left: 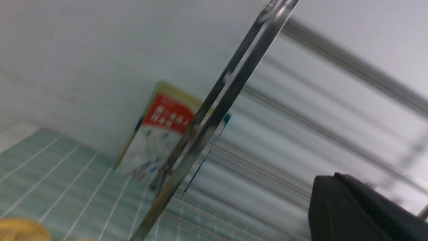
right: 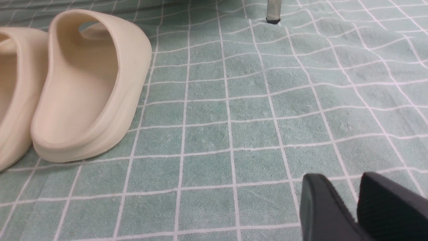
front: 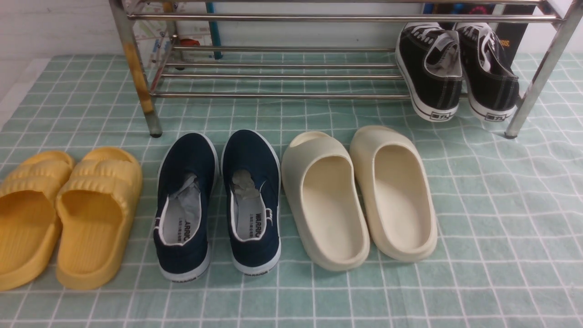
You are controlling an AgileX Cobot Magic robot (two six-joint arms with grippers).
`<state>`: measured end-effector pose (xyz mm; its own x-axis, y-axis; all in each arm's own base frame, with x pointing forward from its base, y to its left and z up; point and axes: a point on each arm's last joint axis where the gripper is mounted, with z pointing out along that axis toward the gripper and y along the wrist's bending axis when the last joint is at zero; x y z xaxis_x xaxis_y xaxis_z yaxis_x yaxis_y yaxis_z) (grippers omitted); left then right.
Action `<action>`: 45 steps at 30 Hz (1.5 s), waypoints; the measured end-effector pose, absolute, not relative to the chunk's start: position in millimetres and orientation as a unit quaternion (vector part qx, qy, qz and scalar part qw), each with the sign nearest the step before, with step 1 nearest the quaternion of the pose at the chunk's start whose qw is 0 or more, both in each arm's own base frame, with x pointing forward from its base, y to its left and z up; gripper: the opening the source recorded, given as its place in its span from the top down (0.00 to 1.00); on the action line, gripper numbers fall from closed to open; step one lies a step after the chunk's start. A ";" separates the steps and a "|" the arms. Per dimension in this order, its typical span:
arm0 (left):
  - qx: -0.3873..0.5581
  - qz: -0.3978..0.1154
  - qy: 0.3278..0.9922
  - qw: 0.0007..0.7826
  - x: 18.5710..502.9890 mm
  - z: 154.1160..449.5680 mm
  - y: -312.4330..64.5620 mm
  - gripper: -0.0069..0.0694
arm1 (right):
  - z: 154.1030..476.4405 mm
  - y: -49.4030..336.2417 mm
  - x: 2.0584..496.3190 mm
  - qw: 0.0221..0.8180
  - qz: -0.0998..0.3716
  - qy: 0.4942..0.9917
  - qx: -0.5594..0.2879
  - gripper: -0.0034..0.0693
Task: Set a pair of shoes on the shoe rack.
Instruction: Use the left arm to grab the shoe closest to it
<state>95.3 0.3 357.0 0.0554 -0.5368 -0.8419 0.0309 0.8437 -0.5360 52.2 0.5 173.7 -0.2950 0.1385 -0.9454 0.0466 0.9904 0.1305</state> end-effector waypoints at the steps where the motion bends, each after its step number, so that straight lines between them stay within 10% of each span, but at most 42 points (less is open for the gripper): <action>1: -0.208 -0.195 0.694 0.661 117.6 347.0 0.2 0.93 | 173.7 0.5 52.2 0.591 0.039 0.804 0.058 0.66; 11: -0.305 -0.143 0.860 0.383 212.9 271.7 -2.4 0.93 | 173.8 0.5 52.2 0.591 0.039 0.804 0.058 0.65; 20: -0.079 -0.099 0.978 0.169 257.2 268.8 -61.6 0.93 | 173.8 0.5 52.2 0.591 0.039 0.804 0.058 0.63; 29: -0.071 -0.055 0.984 0.152 287.7 231.6 -81.6 0.87 | 173.8 0.5 52.2 0.591 0.039 0.804 0.058 0.63; 38: -0.094 -0.062 0.976 0.189 305.5 218.8 -84.7 0.37 | 173.8 0.5 52.2 0.591 0.039 0.804 0.058 0.63; 42: -0.117 -0.048 0.976 0.179 311.6 205.4 -84.5 0.40 | 173.8 0.5 52.2 0.591 0.039 0.804 0.058 0.63; 45: -0.137 -0.029 0.975 0.173 315.3 196.5 -83.4 0.60 | 173.8 0.5 52.2 0.591 0.039 0.804 0.058 0.62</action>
